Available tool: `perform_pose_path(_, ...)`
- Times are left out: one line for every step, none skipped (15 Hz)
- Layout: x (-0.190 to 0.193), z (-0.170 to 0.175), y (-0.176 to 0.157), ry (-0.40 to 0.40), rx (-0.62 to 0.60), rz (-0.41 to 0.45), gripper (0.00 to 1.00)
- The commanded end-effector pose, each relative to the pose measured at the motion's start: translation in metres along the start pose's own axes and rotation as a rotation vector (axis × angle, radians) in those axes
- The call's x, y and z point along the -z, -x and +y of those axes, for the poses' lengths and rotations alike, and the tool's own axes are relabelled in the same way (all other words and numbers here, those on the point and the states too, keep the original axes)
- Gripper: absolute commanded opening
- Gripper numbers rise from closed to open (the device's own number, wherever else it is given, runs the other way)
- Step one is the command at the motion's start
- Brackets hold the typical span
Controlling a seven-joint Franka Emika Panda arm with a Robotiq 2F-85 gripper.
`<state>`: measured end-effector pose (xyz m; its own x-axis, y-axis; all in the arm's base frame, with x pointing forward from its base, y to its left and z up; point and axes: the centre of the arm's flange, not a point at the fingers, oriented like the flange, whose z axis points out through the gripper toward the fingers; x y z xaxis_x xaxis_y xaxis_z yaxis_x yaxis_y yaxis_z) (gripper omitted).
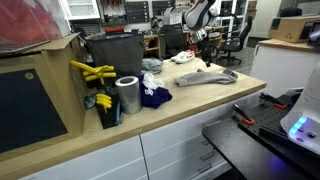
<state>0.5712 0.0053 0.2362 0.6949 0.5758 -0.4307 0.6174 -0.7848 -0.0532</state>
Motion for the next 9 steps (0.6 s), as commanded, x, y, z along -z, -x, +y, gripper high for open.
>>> perform_pose_path(0.008, 0.015, -0.024, -0.001, 0.046, -0.043, 1.0)
perform_pose_path(0.008, 0.018, -0.029, -0.006, 0.05, -0.047, 1.0)
perform_pose_path(0.007, 0.022, -0.032, -0.01, 0.052, -0.049, 1.0)
perform_pose_path(0.009, 0.027, -0.036, -0.014, 0.042, -0.049, 1.0)
perform_pose_path(0.009, 0.033, -0.041, -0.022, 0.027, -0.045, 1.0)
perform_pose_path(0.01, 0.039, -0.045, -0.029, 0.006, -0.038, 1.0)
perform_pose_path(0.011, 0.045, -0.049, -0.032, -0.007, -0.033, 1.0)
perform_pose_path(0.011, 0.052, -0.054, -0.034, -0.023, -0.027, 1.0)
perform_pose_path(0.01, 0.057, -0.058, -0.034, -0.034, -0.022, 1.0)
